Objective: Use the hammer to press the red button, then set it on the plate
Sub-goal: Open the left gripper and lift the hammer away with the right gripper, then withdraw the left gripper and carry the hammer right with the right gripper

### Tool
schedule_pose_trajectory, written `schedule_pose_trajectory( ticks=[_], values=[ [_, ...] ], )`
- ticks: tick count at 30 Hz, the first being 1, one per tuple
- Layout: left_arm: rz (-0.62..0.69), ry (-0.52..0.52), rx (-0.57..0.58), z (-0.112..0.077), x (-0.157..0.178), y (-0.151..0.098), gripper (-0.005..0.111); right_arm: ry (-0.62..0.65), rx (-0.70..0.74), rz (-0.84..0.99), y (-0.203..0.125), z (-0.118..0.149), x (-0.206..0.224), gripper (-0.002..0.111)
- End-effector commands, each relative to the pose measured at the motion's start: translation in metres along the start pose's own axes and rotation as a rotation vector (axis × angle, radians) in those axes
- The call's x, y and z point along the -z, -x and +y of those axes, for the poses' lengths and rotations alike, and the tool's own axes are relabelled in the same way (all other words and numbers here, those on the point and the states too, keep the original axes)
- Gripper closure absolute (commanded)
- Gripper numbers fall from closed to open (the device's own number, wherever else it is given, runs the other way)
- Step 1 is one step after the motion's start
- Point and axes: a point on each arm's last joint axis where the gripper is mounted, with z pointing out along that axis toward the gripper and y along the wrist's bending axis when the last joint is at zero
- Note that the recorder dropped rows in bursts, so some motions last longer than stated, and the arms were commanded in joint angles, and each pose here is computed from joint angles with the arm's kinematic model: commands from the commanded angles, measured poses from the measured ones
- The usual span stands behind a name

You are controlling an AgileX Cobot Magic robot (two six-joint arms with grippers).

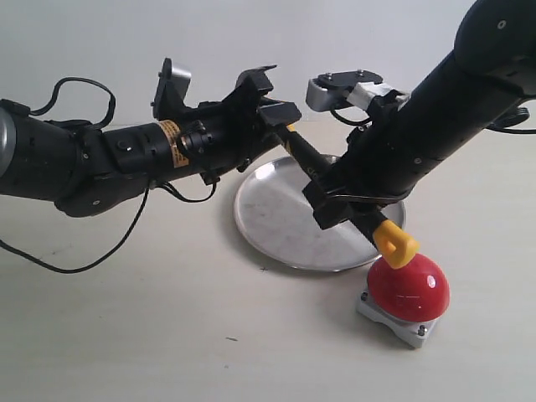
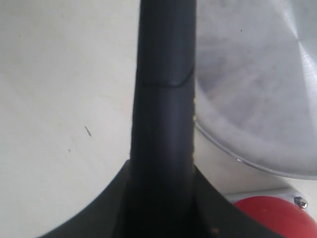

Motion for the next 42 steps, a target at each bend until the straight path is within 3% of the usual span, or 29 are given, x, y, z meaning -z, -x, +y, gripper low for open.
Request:
schedule_pose_trajectory(
  ticks=[1,7,11,15,22,31,34,38,42],
  values=[
    [0.015,-0.043,-0.038,-0.007,0.000,-0.001,0.062,-0.009,0.021,-0.069,0.007,0.002,0.006,0.108],
    [0.044,-0.037,-0.080,-0.004,0.001,0.000,0.061,-0.043,0.015,-0.096,0.010,-0.001,0.007,0.108],
    [0.072,-0.026,-0.083,0.000,0.005,0.004,0.045,-0.071,0.007,-0.094,0.010,-0.003,0.007,0.108],
    [0.073,-0.099,-0.082,-0.007,0.006,0.004,0.045,-0.086,-0.016,-0.124,0.012,-0.005,0.007,0.108],
    [0.085,-0.111,-0.094,-0.007,0.007,0.005,0.045,-0.147,-0.040,-0.139,0.013,-0.009,0.012,0.108],
    [0.147,-0.258,-0.073,-0.012,0.026,0.023,0.045,-0.257,-0.064,-0.231,0.013,-0.009,0.044,0.108],
    [0.185,-0.281,-0.102,-0.016,0.037,0.030,0.056,-0.277,-0.077,-0.244,0.009,-0.009,0.056,0.108],
    [0.236,-0.352,-0.176,-0.029,0.060,0.036,0.106,-0.342,-0.116,-0.276,-0.011,-0.012,0.072,0.108],
    [0.212,-0.392,-0.214,-0.043,0.092,0.041,0.107,-0.387,-0.143,-0.291,-0.042,-0.011,0.084,0.108]
  ],
)
